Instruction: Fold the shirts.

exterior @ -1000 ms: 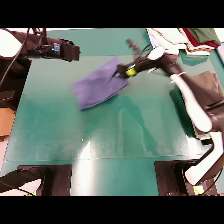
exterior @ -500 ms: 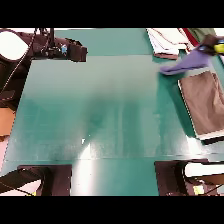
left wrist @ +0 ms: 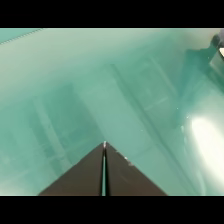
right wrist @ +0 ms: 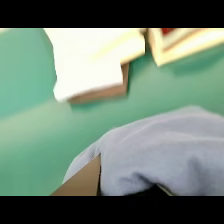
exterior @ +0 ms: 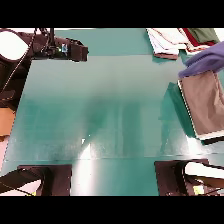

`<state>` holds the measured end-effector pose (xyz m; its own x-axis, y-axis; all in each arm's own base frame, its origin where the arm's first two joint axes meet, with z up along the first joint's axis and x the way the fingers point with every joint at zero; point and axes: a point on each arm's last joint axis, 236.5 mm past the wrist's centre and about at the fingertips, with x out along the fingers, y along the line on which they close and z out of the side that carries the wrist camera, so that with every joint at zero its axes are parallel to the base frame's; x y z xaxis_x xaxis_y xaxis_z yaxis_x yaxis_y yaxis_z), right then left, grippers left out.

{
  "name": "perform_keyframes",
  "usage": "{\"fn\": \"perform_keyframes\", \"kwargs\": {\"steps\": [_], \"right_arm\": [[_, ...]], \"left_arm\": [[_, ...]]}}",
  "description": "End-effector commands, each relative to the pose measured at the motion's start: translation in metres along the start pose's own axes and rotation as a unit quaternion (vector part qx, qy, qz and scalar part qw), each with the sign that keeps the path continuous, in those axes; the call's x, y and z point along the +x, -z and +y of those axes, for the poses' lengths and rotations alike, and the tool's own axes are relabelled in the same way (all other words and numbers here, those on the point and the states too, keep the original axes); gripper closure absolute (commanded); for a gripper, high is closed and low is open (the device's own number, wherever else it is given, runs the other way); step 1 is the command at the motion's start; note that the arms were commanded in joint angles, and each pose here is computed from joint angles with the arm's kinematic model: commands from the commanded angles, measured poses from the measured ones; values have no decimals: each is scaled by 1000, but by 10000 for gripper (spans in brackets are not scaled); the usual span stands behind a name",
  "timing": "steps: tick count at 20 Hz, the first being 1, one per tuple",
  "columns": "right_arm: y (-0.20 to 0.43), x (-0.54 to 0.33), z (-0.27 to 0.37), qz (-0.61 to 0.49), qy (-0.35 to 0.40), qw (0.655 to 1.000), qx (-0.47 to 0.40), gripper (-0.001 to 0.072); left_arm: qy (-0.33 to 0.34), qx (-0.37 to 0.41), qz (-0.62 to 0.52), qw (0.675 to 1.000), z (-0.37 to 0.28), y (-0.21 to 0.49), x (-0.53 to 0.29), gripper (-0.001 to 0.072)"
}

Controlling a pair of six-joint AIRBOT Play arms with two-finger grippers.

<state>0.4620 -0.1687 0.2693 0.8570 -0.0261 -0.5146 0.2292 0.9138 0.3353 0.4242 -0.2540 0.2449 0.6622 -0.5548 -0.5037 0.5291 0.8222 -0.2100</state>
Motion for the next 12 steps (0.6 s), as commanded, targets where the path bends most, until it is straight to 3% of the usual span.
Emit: {"fn": "perform_keyframes", "kwargs": {"steps": [1, 6, 12], "right_arm": [[-21, -39, 19, -48, 2, 999, -22, 697], [37, -73, -13, 34, 88, 995, -35, 697], [191, -112, -83, 184, 176, 966, 50, 696]], "left_arm": [[1, -1, 1, 1000, 0, 1, 0, 685], [2, -2, 11, 1000, -1, 5, 0, 685], [3, -1, 23, 1000, -1, 11, 0, 685]]}}
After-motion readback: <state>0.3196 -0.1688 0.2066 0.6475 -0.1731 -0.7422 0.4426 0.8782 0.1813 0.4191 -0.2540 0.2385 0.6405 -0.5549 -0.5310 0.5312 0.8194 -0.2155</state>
